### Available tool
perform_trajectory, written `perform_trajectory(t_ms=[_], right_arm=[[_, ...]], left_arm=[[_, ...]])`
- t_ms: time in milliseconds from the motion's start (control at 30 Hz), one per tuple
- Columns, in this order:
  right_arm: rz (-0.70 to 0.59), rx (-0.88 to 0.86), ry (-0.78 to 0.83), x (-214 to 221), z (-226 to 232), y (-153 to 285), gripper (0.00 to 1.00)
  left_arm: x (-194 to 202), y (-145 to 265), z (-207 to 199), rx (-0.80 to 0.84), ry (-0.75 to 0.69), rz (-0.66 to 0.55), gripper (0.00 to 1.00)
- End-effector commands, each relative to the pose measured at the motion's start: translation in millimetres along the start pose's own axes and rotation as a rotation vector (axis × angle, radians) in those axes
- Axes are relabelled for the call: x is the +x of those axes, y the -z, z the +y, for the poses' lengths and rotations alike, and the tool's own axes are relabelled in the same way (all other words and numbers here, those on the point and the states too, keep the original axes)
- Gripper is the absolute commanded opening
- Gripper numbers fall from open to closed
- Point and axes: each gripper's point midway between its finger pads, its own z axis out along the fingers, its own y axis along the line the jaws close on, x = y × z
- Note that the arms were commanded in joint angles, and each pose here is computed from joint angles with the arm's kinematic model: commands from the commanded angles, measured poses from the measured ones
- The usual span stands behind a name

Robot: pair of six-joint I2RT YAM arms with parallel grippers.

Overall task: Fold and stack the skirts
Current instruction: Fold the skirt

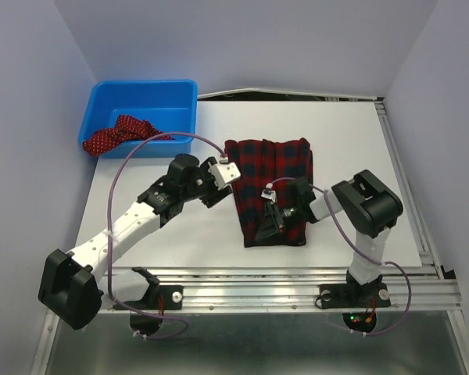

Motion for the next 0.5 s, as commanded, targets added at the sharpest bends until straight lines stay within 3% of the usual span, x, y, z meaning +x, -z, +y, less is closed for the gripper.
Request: perform_trajectory(t_ms=[0, 67, 100, 133, 300, 467], right_arm=[[-0.007, 0.014, -0.057, -6.3, -42.0, -8.5, 0.49], [0.014, -0.036, -0.097, -15.1, -45.6, -11.5, 0.47], [0.013, -0.038, -0.098, -18.1, -50.7, -13.7, 0.47], [-0.004, -0.033, -0.071, -27.9, -49.3, -14.7, 0.47], [-0.08, -0.048, 0.036, -80.4, -36.0, -6.5, 0.47], [-0.126, -0.068, 0.062, -112.1, -13.0, 4.5, 0.48]], left_arm=[[-32.4, 8.7, 11.0, -0.036, -0.06, -0.106, 0.71], [-30.1, 11.5, 8.2, -0.024, -0.087, -0.101, 0.73], [-26.6, 14.0, 6.4, -0.021, -0.115, -0.095, 0.9], [-24.9, 16.3, 5.9, -0.022, -0.135, -0.093, 0.98], [-15.2, 18.4, -14.1, 0.023, -0.265, -0.089, 0.99], [7.1, 6.0, -39.2, -0.003, -0.372, 0.031, 0.98]])
